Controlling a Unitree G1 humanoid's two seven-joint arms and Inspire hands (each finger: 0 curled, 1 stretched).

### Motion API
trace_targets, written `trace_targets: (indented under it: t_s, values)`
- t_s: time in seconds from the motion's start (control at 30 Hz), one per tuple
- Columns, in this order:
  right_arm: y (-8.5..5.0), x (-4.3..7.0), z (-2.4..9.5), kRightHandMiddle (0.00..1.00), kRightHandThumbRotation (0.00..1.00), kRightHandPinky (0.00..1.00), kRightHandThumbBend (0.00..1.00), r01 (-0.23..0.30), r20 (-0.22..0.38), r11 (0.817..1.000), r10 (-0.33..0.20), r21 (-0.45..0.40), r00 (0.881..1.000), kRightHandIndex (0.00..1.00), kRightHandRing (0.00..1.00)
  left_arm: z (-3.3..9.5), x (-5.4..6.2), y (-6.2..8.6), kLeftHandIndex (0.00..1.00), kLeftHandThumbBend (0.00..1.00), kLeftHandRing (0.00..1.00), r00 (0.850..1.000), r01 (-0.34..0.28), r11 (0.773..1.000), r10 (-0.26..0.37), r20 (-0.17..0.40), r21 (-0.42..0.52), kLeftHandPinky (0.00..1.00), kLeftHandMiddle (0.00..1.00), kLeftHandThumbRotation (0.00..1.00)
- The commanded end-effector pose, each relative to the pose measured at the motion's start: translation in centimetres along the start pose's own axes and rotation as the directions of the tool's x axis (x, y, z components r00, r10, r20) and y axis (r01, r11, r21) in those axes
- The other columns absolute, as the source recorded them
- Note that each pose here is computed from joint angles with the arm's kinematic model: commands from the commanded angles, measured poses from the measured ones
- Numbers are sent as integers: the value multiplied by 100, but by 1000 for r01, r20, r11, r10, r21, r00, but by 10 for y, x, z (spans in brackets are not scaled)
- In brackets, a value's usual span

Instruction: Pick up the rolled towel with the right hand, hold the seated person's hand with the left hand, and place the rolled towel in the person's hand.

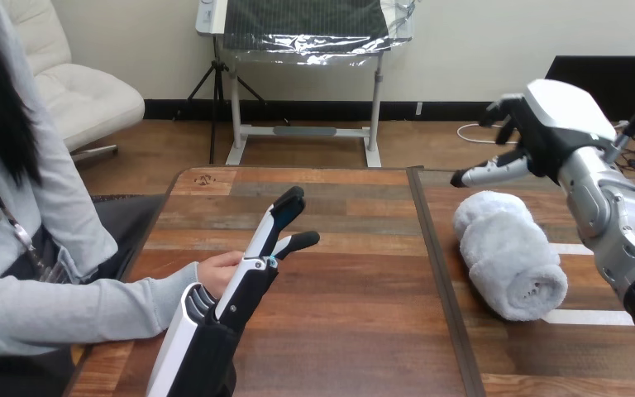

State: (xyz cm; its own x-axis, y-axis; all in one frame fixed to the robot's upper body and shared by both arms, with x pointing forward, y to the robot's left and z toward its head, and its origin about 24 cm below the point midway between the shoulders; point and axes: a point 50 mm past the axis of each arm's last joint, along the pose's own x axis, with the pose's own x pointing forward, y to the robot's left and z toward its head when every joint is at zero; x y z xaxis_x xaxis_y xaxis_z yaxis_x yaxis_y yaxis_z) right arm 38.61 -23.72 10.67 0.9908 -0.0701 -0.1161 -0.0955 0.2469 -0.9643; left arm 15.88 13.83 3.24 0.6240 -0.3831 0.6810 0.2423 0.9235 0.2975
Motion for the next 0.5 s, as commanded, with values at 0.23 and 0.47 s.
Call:
trace_targets:
  t_s: [0.23, 0.47]
  values:
    - [-32, 11, -9, 62, 59, 37, 98, 14, -139, 998, -5, 67, 990, 88, 50, -3, 17, 7, 98, 100, 95, 998, -7, 999, 4, 66, 49, 76, 100, 70]
    - [-31, 12, -11, 85, 68, 67, 100, -38, -179, 995, 53, 88, 982, 95, 81, -3, 18, 5, 97, 100, 95, 998, -5, 1000, 3, 62, 26, 74, 100, 69]
